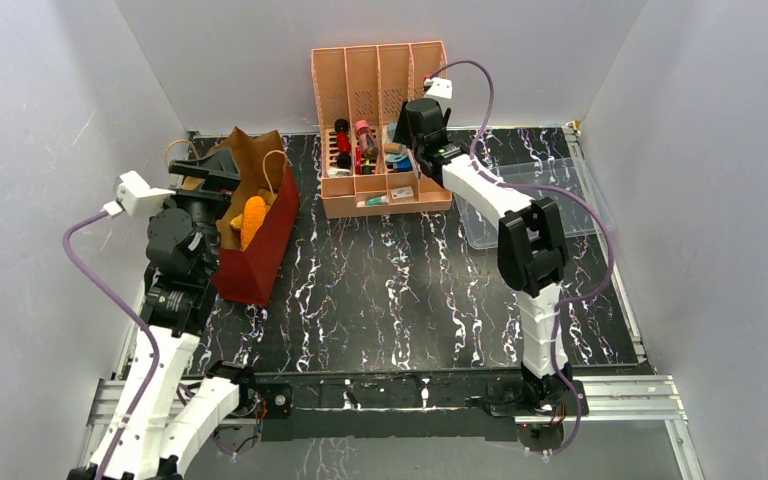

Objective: Take the fake bread out of the paper bag
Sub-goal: Pick up the clamp at the center of the board.

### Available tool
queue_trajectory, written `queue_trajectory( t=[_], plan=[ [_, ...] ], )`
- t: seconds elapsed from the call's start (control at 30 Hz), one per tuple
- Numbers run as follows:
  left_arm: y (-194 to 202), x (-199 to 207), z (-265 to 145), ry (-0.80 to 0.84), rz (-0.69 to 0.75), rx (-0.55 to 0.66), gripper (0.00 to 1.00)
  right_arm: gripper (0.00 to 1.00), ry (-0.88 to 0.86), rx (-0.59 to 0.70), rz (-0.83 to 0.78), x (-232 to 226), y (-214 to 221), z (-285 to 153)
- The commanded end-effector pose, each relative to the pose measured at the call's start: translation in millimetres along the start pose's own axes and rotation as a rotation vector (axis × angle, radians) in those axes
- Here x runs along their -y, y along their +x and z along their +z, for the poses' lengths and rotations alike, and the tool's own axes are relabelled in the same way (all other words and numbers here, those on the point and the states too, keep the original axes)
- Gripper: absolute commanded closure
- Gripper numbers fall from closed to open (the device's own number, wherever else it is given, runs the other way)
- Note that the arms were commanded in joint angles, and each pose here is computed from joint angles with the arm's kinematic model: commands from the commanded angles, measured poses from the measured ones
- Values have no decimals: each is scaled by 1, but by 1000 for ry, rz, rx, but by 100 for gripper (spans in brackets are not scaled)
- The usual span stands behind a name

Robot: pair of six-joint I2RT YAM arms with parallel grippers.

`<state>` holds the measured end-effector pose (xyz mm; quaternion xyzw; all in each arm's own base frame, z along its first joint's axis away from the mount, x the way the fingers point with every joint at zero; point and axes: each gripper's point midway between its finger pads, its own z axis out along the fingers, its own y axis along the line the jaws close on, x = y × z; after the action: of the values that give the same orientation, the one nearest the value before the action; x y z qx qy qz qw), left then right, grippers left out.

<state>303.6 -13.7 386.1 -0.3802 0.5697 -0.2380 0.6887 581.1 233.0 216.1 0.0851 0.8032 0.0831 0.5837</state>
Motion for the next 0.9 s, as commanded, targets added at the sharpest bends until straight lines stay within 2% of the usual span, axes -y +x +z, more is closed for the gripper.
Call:
queue_trajectory(
  t=[0.0, 0.2, 0.87],
  plan=[
    [15, 25, 10, 116, 24, -60, 2, 48, -1, -22, -32, 2, -3, 8],
    [26, 33, 12, 172, 31, -99, 2, 53, 21, -89, -38, 17, 13, 22],
    [37, 22, 13, 133, 48, -140, 2, 62, 66, -186, -60, 41, 57, 38]
  ],
)
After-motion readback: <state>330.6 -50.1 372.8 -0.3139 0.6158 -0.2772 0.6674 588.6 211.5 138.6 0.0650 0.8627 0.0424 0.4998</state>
